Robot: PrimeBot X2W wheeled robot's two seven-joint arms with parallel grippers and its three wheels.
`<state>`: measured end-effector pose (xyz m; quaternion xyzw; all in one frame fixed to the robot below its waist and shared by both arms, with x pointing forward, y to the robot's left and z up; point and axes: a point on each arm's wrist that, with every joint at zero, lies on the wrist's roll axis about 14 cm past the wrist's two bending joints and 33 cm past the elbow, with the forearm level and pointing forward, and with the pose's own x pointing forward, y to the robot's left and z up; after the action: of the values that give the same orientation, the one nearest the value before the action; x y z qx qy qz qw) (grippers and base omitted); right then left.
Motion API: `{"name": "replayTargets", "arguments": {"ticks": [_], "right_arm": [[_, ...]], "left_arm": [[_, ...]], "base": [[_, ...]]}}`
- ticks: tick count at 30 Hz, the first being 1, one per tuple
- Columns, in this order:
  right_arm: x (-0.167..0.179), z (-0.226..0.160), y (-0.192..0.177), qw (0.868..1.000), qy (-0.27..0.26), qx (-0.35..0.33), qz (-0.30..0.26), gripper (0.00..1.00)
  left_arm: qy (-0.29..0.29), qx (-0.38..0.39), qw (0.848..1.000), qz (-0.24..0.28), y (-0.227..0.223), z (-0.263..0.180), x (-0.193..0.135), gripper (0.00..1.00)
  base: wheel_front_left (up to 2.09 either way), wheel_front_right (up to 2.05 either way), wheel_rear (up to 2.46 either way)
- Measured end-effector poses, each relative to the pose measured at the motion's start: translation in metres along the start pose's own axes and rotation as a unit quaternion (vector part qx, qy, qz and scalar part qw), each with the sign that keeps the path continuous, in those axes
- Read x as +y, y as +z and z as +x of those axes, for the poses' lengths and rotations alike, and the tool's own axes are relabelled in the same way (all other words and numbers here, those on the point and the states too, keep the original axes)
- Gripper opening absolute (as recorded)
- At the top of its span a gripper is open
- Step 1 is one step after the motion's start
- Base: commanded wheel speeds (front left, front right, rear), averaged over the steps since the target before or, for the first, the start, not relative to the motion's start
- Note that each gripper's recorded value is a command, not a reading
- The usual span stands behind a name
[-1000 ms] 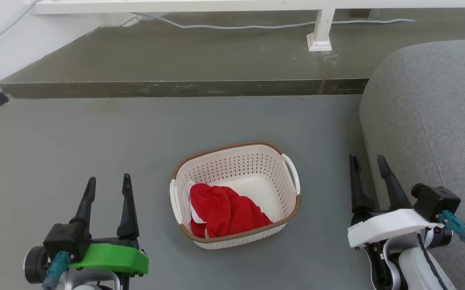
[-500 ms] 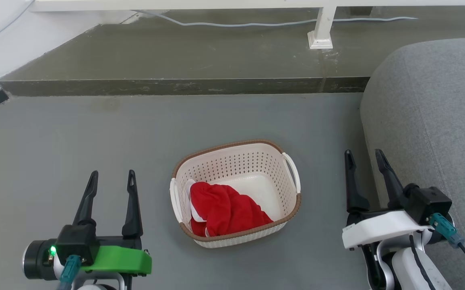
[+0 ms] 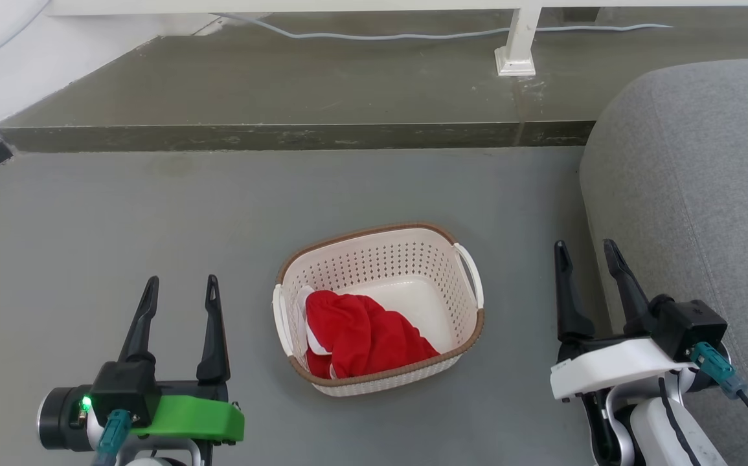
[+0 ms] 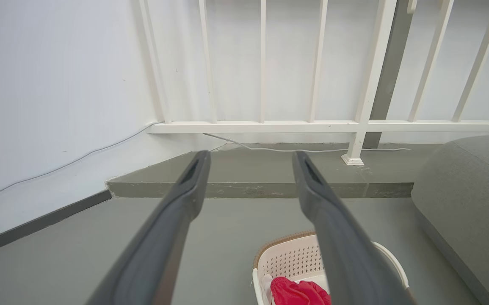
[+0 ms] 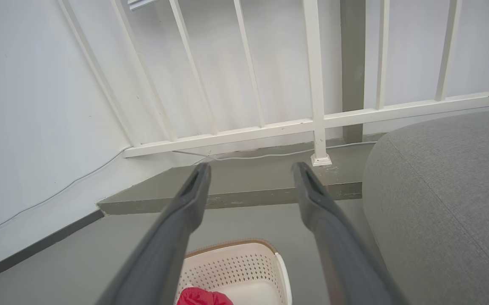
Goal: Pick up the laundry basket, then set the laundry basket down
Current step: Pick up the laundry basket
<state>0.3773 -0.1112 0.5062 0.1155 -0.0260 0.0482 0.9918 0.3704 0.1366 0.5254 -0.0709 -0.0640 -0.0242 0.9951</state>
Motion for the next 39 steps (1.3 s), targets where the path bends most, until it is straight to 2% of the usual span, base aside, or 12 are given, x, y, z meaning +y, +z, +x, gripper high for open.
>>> {"name": "replayTargets", "arguments": {"ticks": [10, 22, 39], "right_arm": [[0.0, 0.003, -0.003, 1.0, -0.001, 0.004, 0.001, 1.0], [-0.007, 0.022, -0.007, 1.0, -0.008, 0.004, -0.001, 1.0], [-0.028, 0.076, -0.027, 1.0, -0.023, 0.003, -0.01, 1.0]], "left_arm": [[0.002, 0.013, 1.0, 0.0, -0.009, 0.002, 0.002, 1.0], [0.008, 0.06, 0.998, -0.002, -0.042, 0.009, 0.006, 1.0], [0.013, 0.14, 0.99, -0.019, -0.117, 0.052, 0.014, 1.0]], "base": [[0.0, 0.0, 0.0], [0.0, 0.0, 0.0], [0.0, 0.0, 0.0]]}}
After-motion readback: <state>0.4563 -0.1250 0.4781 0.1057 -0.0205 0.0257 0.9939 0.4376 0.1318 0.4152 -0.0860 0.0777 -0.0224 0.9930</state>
